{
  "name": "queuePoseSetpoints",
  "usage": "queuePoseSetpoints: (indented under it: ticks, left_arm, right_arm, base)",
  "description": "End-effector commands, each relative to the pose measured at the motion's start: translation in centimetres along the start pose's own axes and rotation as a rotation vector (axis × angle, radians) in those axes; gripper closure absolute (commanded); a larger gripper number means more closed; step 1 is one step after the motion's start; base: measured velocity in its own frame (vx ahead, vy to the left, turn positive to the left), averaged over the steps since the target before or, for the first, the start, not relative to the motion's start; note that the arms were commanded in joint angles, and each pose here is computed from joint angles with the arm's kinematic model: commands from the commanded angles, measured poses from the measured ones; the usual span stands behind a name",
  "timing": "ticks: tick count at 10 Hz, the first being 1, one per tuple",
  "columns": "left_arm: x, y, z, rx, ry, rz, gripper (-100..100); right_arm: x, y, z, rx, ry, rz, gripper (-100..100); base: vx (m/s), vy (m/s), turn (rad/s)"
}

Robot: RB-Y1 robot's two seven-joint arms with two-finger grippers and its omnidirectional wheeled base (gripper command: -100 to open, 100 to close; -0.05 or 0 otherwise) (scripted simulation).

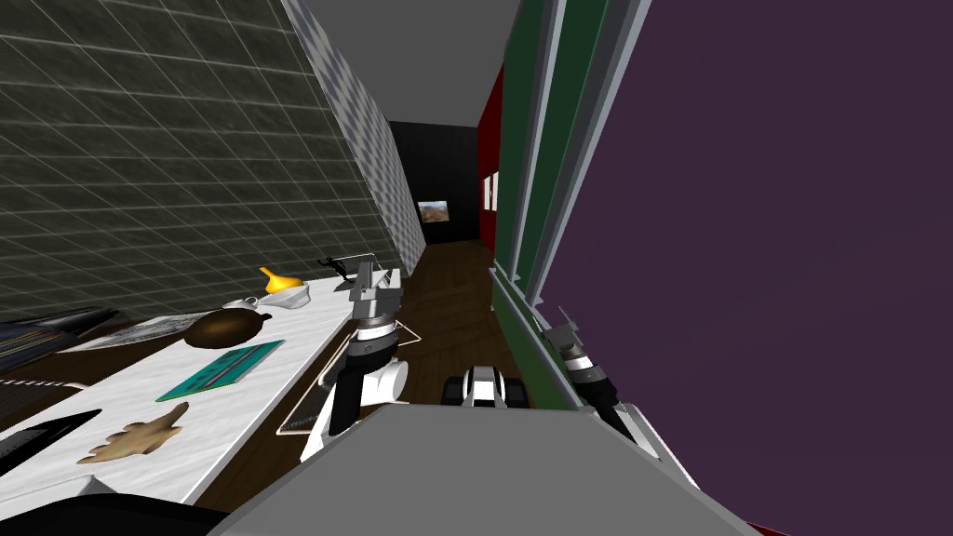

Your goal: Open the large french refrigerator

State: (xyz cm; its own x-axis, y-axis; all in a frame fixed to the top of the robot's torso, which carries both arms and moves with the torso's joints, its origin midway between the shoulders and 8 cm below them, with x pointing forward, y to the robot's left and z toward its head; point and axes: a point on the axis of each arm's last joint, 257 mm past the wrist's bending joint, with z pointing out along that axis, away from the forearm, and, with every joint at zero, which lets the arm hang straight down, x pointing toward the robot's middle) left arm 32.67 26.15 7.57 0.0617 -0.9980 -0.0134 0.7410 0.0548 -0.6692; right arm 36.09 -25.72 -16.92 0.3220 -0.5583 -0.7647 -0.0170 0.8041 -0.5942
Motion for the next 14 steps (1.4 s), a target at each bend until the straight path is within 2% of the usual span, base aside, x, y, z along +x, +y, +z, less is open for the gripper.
queuePoseSetpoints:
  ticks: [1, 3, 8, 14]
  left_arm:
    - [0.0, 0.0, 0.0, 0.000, 0.000, 0.000, 0]
    - [0.0, 0.0, 0.0, 0.000, 0.000, 0.000, 0]
    - [0.0, 0.0, 0.0, 0.000, 0.000, 0.000, 0]
    - [0.0, 0.0, 0.0, 0.000, 0.000, 0.000, 0]
  right_arm:
    - [0.9, 0.8, -0.3, -0.021, 0.018, -0.096, -100]
    - [0.9, 0.8, -0.3, -0.021, 0.018, -0.131, -100]
    - [2.3, 2.5, -1.0, -0.054, 0.050, -0.296, -100]
    - [3.4, 4.1, -1.4, -0.066, 0.079, -0.447, -100]
  base:
    - [0.076, -0.016, 0.026]
    - [0.045, -0.012, 0.007]
    - [0.051, -0.021, 0.017]
    - [0.032, -0.012, 0.008]
